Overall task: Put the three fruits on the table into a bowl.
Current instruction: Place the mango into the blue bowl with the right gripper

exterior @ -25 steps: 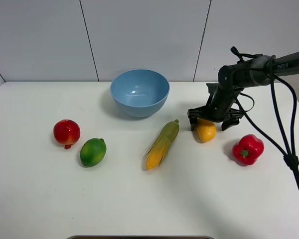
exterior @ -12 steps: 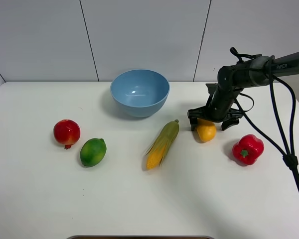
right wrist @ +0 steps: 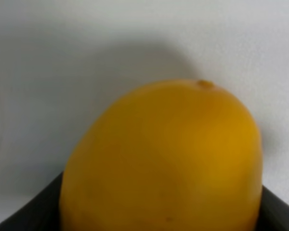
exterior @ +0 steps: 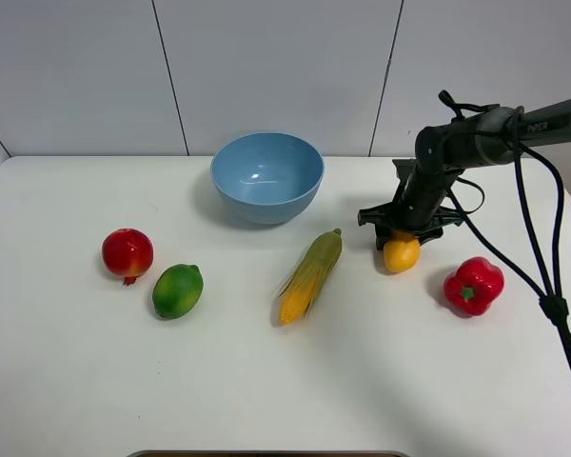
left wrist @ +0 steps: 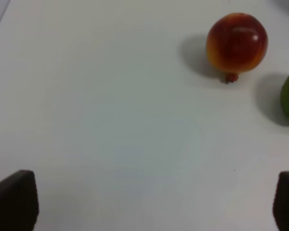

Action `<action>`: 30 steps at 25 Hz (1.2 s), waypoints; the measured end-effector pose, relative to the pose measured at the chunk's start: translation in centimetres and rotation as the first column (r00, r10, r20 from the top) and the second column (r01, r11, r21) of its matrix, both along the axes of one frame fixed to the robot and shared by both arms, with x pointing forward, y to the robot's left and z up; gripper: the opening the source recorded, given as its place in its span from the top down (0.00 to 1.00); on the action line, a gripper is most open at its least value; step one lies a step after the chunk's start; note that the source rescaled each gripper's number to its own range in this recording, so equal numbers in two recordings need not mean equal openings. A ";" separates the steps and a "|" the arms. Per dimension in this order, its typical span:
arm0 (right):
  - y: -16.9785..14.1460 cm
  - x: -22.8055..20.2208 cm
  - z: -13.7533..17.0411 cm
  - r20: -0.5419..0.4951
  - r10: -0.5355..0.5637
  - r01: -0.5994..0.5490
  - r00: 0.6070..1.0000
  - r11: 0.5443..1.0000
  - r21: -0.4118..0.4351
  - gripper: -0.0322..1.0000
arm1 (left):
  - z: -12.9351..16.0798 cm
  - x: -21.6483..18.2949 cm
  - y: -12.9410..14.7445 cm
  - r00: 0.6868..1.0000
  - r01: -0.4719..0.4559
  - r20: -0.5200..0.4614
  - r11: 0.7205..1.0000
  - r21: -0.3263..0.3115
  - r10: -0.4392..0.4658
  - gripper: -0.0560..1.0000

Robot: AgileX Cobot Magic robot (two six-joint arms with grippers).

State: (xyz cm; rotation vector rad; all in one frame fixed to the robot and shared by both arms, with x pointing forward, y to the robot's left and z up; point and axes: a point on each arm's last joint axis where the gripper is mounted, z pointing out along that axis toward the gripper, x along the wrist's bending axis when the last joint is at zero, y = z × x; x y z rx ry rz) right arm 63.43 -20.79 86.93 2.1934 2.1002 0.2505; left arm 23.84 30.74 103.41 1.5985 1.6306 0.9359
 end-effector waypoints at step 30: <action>0.0 0.0 0.0 0.004 0.005 -0.005 1.000 1.000 -0.003 0.93 | 0.0 0.0 0.0 1.000 0.000 0.000 1.000 0.000 0.000 0.00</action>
